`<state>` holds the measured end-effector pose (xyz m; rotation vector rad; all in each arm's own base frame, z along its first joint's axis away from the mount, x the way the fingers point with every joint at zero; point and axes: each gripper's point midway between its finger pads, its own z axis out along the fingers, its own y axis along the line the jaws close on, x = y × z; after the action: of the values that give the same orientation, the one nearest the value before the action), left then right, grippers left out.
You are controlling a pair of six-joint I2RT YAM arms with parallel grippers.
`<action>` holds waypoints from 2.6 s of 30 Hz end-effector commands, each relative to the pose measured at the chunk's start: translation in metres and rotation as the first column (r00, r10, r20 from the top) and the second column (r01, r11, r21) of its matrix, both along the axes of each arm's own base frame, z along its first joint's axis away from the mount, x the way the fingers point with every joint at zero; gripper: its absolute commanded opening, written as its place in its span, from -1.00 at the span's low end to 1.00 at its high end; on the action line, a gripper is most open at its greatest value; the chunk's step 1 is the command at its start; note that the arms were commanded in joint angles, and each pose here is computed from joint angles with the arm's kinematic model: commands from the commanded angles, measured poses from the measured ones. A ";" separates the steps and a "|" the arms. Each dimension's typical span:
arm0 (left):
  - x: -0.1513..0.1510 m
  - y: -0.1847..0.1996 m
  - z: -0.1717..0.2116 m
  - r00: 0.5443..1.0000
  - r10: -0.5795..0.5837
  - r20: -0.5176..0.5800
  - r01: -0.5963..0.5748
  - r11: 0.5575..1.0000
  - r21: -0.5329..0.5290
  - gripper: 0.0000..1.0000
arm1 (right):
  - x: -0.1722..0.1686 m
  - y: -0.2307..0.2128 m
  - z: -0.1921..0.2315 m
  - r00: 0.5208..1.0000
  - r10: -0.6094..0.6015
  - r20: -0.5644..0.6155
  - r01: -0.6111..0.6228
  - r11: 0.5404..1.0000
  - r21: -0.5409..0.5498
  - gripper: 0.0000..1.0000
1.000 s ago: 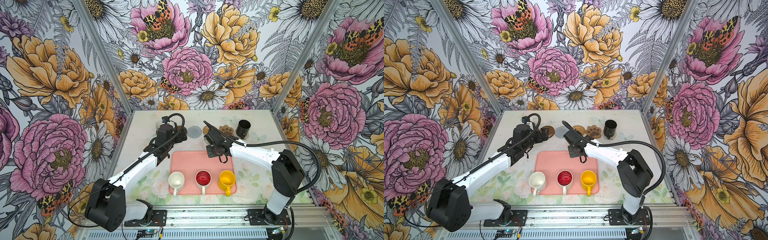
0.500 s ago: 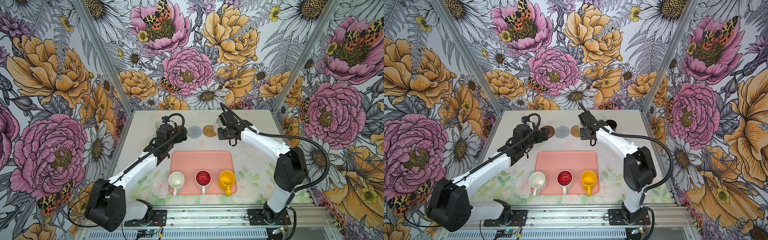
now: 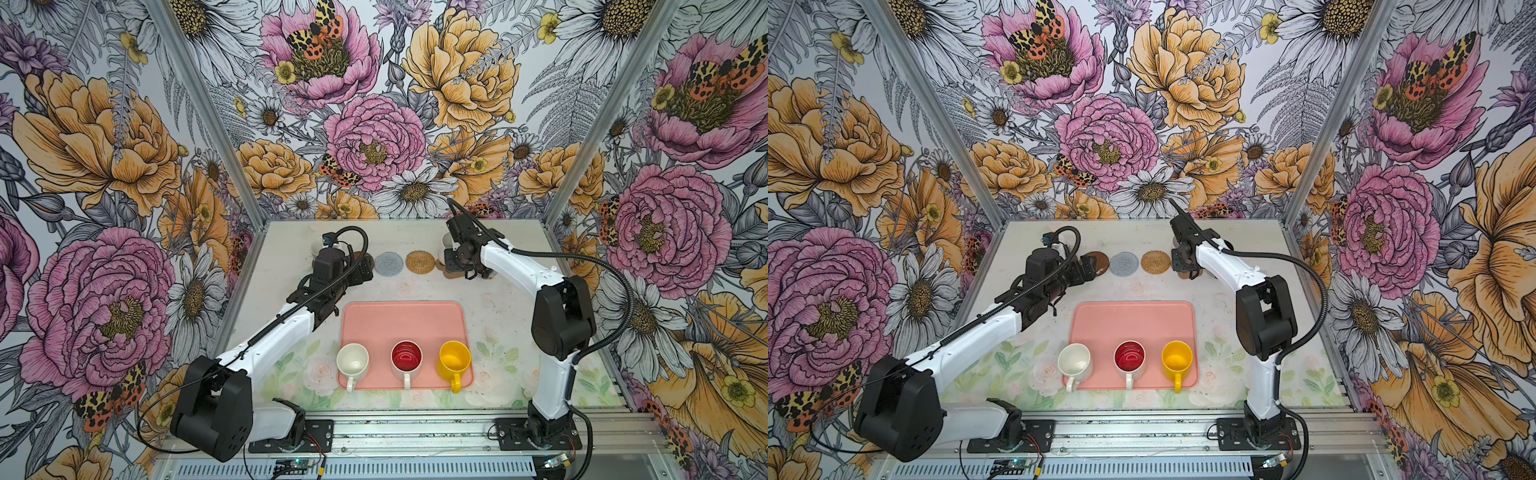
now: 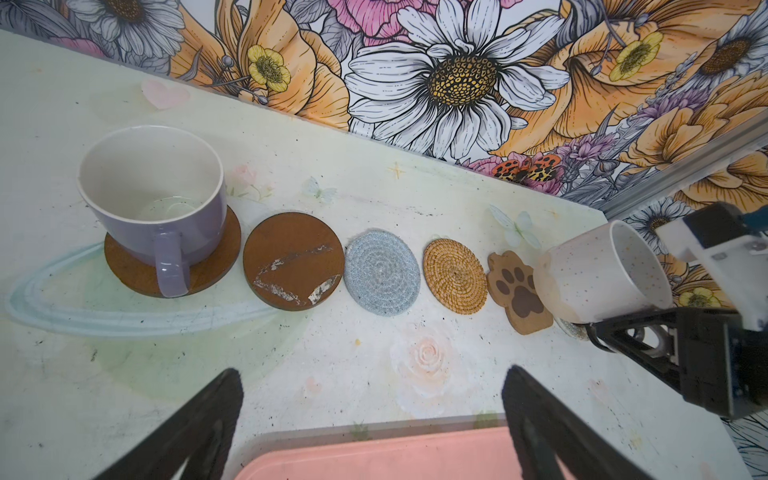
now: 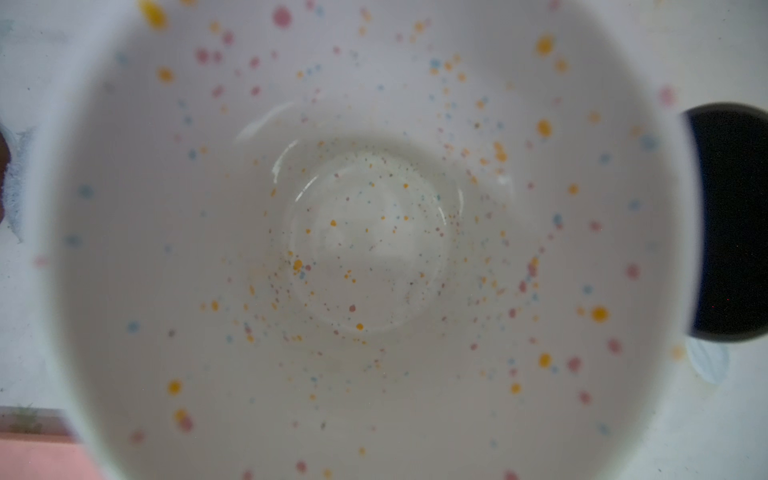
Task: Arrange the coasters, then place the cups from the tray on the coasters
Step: 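Lower the speckled mug with the right gripper toward the paw-print coaster, then set the speckled mug on the paw-print coaster and open the right gripper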
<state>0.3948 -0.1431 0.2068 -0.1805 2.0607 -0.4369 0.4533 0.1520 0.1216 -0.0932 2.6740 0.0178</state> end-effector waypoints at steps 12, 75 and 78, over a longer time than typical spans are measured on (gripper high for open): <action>0.005 0.001 0.008 1.000 0.002 0.020 -0.001 1.000 -0.009 0.98 | 0.037 -0.005 0.007 0.997 -0.020 0.070 0.020 1.000 0.001 -1.00; 0.005 0.004 0.008 1.000 0.009 0.021 -0.009 1.000 -0.005 0.98 | 0.042 -0.018 -0.035 0.998 -0.053 -0.024 0.053 0.999 -0.005 -0.13; 0.005 0.004 0.010 1.000 0.010 0.024 -0.009 1.000 -0.005 0.98 | 0.041 -0.018 -0.032 0.998 -0.052 -0.020 0.052 0.999 -0.001 0.08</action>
<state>0.3961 -0.1427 0.2019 -0.1827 2.0726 -0.4302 0.4824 0.1332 0.0687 -0.0402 2.7656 -0.0270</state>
